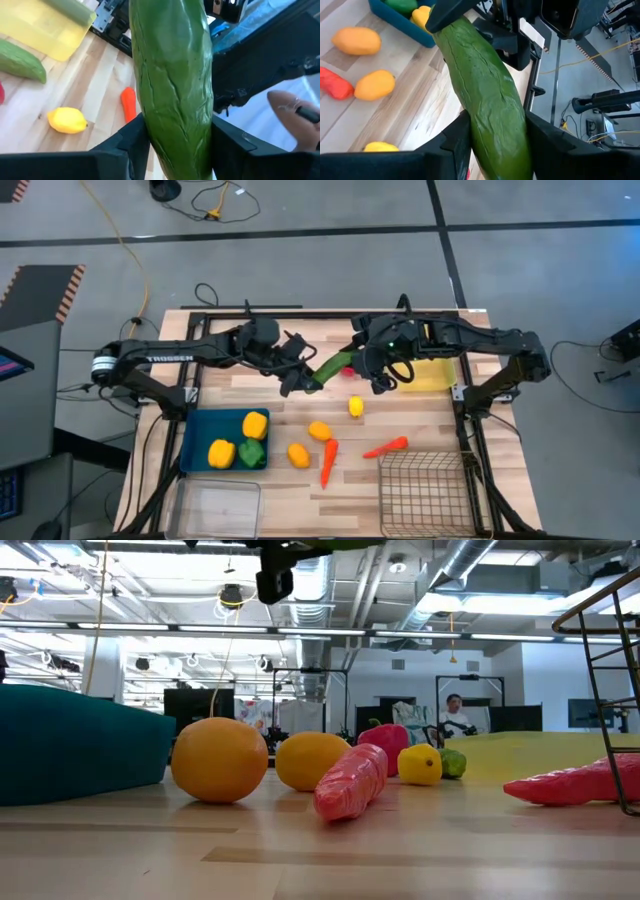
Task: Sort produce into baskets
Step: Put the left green cucumber into the yellow bin
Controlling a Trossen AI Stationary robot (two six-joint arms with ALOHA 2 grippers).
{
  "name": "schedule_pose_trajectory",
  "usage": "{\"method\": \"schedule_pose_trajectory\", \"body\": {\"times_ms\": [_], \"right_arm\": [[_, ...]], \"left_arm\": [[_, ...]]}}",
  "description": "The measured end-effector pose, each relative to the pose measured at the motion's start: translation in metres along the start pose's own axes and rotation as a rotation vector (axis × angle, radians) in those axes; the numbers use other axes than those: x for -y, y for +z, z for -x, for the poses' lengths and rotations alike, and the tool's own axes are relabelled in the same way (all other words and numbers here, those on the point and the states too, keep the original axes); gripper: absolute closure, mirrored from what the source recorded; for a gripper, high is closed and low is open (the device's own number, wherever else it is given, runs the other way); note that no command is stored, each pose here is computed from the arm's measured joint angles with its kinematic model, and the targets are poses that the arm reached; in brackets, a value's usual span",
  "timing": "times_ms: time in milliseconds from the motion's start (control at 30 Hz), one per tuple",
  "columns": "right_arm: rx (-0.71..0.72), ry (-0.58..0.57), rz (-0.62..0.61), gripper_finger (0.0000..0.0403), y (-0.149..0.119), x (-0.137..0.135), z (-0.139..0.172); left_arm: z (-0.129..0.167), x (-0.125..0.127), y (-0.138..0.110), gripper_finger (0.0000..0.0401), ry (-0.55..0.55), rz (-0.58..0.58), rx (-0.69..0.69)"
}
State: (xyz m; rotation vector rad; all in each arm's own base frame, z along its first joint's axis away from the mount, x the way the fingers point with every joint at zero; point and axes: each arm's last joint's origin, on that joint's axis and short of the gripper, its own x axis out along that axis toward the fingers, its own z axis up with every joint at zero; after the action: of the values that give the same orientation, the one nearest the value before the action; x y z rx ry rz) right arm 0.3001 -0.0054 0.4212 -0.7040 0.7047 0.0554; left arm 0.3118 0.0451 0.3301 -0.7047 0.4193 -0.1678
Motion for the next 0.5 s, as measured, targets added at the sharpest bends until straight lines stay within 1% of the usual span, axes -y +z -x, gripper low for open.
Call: {"method": "schedule_pose_trajectory", "body": {"times_ms": [100, 167, 300, 400, 500], "right_arm": [[-0.009, 0.008, -0.003, 0.0222, -0.001, -0.001, 0.0], [-0.016, 0.012, -0.009, 0.0223, -0.002, -0.001, 0.0], [-0.068, 0.034, -0.039, 0.0222, -0.009, 0.0, -0.001], [-0.148, 0.059, -0.078, 0.0222, -0.022, 0.004, 0.0], [-0.25, 0.084, -0.153, 0.0222, -0.038, 0.009, 0.0]], "left_arm": [[-0.003, -0.002, -0.001, 0.0219, 0.011, -0.037, -0.002], [-0.005, -0.004, -0.001, 0.0199, 0.037, -0.069, 0.008], [-0.005, -0.009, 0.0, 0.0164, 0.075, -0.126, 0.015], [-0.003, -0.014, 0.002, 0.0148, 0.092, -0.166, 0.013], [0.0, -0.019, 0.002, 0.0143, 0.116, -0.166, 0.001]]}}
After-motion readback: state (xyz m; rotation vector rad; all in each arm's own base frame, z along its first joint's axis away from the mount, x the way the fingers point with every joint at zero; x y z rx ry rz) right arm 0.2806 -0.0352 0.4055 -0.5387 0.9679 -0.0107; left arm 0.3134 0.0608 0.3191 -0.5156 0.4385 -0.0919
